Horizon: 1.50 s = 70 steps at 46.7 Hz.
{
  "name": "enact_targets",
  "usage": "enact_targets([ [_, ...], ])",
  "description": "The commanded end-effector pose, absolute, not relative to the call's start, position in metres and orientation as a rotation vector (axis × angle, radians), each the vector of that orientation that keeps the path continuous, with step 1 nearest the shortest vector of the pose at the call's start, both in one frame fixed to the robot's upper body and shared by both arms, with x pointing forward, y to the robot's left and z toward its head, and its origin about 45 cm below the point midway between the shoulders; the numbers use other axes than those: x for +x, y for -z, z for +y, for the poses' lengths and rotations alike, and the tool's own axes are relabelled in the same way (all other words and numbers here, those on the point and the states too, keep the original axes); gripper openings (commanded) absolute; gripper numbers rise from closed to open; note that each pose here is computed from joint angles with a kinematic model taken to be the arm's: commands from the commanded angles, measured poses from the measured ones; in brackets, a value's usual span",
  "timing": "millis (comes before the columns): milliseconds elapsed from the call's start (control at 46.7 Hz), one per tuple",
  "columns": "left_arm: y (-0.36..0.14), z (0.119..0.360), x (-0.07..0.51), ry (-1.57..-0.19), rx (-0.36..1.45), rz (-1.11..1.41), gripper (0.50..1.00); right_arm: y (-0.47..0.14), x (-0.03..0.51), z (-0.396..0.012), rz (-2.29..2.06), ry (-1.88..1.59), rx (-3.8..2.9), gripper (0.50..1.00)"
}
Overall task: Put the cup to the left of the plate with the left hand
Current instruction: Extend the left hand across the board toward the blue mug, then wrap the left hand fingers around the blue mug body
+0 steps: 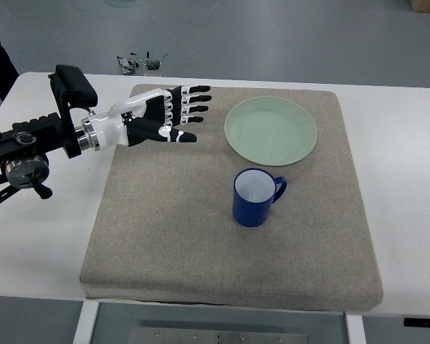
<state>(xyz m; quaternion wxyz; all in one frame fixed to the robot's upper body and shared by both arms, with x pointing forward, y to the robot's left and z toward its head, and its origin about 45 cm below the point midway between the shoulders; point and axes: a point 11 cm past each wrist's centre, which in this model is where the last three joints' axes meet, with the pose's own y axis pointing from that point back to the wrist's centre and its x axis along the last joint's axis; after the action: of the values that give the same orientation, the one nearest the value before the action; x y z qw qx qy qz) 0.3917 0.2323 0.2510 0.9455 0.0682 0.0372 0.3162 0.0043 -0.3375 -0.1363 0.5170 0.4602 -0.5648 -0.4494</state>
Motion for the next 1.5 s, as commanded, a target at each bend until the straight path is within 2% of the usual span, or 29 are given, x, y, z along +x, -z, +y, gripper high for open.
enact_targets([
  [0,-0.245,0.24,0.381,-0.599,0.168,0.077,0.994,0.136,0.004,-0.337,-1.356,1.081,1.105,0.934],
  [471,-0.222,0.23,0.363,-0.525,0.218,0.088,0.994,0.136,0.004,-0.337,-1.355,1.08,1.105,0.934],
  [899,-0.202,0.189,0.352,-0.44,0.218,0.08,0.994,0.136,0.004,-0.338,-1.356,1.079,1.104,0.934],
  [1477,-0.188,0.165,0.361,-0.451,0.204,0.1,0.994,0.136,0.004,-0.338,-1.355,1.078,1.105,0.934],
])
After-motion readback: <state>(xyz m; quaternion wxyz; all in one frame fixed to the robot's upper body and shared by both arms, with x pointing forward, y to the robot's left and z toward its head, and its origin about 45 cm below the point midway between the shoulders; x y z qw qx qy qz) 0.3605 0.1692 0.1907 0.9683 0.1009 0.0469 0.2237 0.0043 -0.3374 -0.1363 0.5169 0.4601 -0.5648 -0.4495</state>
